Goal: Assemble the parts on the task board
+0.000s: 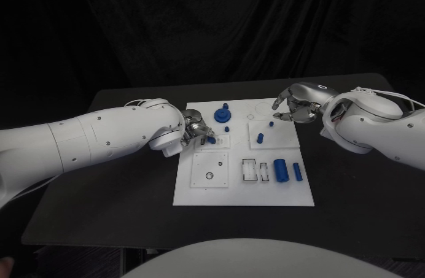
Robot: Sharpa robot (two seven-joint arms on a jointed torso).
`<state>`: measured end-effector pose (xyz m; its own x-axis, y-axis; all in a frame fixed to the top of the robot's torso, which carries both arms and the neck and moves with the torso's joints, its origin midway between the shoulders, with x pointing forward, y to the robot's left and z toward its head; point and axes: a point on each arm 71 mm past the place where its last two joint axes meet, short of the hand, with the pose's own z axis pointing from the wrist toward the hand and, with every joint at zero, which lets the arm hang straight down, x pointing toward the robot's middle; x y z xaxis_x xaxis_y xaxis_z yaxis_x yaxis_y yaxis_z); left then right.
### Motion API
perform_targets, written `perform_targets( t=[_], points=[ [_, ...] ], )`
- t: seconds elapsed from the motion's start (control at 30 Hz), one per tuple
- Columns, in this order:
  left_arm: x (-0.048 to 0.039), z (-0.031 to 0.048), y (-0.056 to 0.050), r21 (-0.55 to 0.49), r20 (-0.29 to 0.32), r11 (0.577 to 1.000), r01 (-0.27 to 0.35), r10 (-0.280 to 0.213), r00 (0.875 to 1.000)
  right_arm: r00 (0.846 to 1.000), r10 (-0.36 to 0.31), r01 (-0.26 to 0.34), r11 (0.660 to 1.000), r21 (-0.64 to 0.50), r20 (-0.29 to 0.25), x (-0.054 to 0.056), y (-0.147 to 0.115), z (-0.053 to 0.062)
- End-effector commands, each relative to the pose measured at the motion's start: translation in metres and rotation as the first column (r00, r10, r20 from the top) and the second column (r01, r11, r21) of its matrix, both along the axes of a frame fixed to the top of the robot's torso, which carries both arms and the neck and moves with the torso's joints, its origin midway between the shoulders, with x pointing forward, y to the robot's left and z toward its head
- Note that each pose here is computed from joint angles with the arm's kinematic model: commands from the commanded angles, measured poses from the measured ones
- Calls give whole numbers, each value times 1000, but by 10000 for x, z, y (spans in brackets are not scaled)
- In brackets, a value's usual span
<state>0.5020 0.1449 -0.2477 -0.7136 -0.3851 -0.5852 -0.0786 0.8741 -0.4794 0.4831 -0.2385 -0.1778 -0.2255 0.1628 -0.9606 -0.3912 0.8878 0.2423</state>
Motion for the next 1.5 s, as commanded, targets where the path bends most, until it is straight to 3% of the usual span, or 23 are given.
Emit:
perform_targets(
  t=[0.03, 0.97, 1.5],
  points=[
    [-8, -9, -28, -7, -5, 1000, 9, -9, 1000, 1000, -14, 13, 1000, -14, -12, -5, -10, -19],
    [-24, -31, 0, -10, -8, 1000, 7, -7, 1000, 999, -24, 23, 999, -25, -25, -2, -28, -32],
    [-9, -17, 45, -31, 19, 1000, -6, 7, 1000, 999, -33, 32, 999, -33, -33, 2, -49, -41]
  ],
)
